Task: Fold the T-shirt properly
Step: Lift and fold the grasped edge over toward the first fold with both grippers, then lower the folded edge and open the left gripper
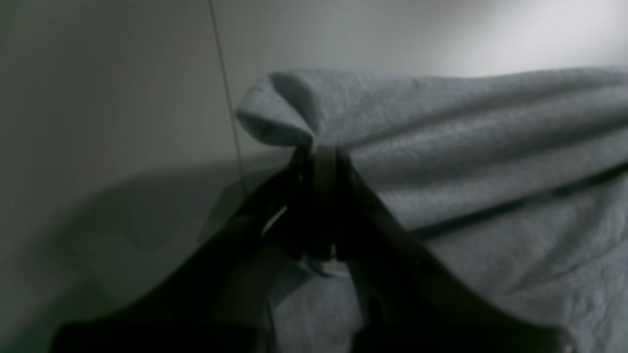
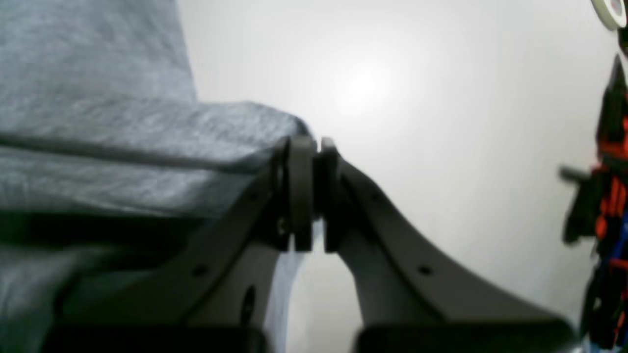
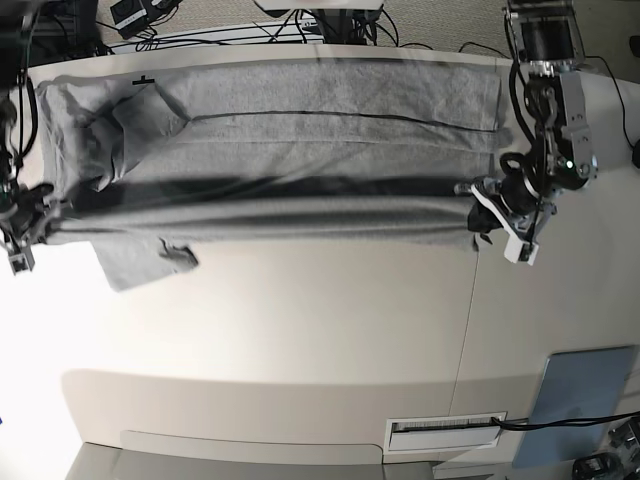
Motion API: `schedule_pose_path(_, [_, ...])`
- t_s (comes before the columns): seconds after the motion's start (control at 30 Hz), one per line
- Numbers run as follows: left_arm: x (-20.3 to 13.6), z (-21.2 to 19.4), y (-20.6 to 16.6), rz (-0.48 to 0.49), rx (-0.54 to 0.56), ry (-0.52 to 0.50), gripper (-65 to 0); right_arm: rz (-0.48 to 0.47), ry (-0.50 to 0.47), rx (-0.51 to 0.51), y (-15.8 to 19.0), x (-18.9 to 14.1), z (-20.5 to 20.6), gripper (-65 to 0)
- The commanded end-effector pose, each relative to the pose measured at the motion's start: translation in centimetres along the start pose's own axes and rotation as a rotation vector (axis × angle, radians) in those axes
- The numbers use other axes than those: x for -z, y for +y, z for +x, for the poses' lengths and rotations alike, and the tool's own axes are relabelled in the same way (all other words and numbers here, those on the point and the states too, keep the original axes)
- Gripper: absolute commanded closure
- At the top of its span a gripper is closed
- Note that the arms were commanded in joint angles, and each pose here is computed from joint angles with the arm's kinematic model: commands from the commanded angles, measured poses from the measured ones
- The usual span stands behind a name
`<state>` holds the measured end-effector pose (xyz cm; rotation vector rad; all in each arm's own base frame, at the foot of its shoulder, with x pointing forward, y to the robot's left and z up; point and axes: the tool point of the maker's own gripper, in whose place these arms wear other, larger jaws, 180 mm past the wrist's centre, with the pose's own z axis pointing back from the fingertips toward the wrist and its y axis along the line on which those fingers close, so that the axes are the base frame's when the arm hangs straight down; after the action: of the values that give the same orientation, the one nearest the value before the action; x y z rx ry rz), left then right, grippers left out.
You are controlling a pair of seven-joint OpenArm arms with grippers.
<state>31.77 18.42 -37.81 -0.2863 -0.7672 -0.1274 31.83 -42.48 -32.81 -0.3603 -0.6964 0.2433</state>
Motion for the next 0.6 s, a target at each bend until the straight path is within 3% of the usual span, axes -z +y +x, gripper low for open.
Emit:
schedule_pose_path(0.0, [-0.8,1.6,0.6,0.022,0.026,-0.047,0.0,-0.064,-0.026,-0.017,-2.4,-1.2,0.9,0.0])
schedule_pose_path(0.17, [-1.6,-0.8,-0.3,0.009,0.025,0.0,0.0,-0.072,0.0,-0.039,-2.1,-3.2,-1.8,0.0])
schedule_pose_path(0.4, [-2.2,-4.5,-0.5,0.006,0.006,0.071,0.0,-0.079,0.029,0.088,-1.0,-4.4,-6.2,0.0])
schedule_pose_path(0.57, [-2.3,-5.1,-0.6,0.0,0.007,0.088,0.0,-0.064,0.056,0.115,0.1,-4.6,-8.5,0.0])
